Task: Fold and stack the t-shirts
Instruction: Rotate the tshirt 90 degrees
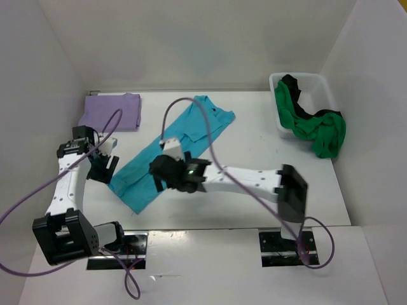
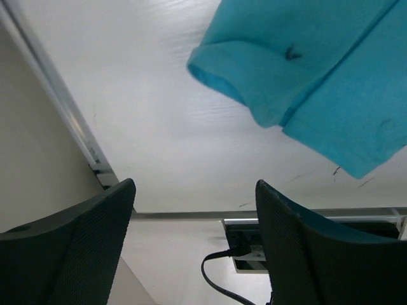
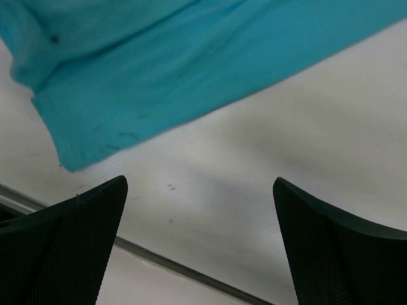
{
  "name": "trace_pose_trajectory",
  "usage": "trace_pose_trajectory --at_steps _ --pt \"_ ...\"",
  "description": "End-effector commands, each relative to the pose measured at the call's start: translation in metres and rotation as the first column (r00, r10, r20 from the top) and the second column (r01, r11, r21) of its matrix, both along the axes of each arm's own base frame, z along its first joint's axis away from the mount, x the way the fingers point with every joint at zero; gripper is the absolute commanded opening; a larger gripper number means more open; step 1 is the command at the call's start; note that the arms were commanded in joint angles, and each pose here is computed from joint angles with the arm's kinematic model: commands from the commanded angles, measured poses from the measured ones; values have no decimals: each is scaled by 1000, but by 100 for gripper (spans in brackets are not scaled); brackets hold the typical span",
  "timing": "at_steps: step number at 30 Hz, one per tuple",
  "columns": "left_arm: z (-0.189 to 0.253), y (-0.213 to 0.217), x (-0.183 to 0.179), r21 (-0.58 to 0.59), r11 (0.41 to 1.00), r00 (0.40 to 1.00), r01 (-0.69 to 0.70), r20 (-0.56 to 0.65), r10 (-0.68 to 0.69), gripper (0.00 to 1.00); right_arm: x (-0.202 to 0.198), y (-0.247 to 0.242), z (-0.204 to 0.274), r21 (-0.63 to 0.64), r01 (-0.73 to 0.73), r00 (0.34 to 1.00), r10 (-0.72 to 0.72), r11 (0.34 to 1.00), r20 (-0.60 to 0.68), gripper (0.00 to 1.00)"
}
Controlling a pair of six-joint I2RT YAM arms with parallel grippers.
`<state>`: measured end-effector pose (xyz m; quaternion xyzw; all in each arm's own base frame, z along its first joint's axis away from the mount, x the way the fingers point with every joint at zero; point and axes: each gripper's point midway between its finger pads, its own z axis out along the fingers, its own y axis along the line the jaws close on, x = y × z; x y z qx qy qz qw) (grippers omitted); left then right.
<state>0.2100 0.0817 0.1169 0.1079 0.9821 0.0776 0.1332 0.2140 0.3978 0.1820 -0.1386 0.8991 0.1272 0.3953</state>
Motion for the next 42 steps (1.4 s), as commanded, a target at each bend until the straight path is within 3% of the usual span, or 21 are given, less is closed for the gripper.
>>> trace_pose_trajectory --at_steps 1,7,10,19,23,25,27,28,31,37,42 --pt "14 3 -15 -18 1000 999 -25 35 26 85 -28 68 -33 106 -24 991 37 994 -128 100" --pt "20 26 -5 -11 993 987 -121 105 121 86 -41 115 -107 25 -55 961 60 998 -269 97" --pt "24 31 -2 -24 991 983 -135 122 137 86 -43 132 -122 38 -42 949 52 998 -310 95" --pt "29 46 -9 5 993 986 -116 124 115 86 -58 137 -170 -19 -29 918 19 999 -396 87" --pt "36 50 -4 1 993 981 -117 155 116 86 -59 145 -183 -22 -51 898 36 998 -438 69" --pt "34 52 -5 -2 992 981 -126 146 125 86 -62 141 -197 -48 -48 889 21 998 -458 48" --pt "34 54 -6 2 992 981 -127 145 126 86 -54 130 -201 -53 -18 882 -9 998 -472 31" --pt "34 55 -6 6 993 983 -118 144 116 86 -55 128 -199 -41 -4 881 -16 999 -474 18" --pt "32 53 -10 7 994 985 -107 134 105 86 -42 94 -204 -51 60 867 -77 997 -493 0" --pt "26 35 -9 -44 999 994 -28 101 33 86 -23 30 -179 -23 163 846 -152 986 -511 0" --pt "33 11 12 -68 995 994 72 89 -66 86 -43 -76 -195 -149 241 787 -283 959 -548 0"
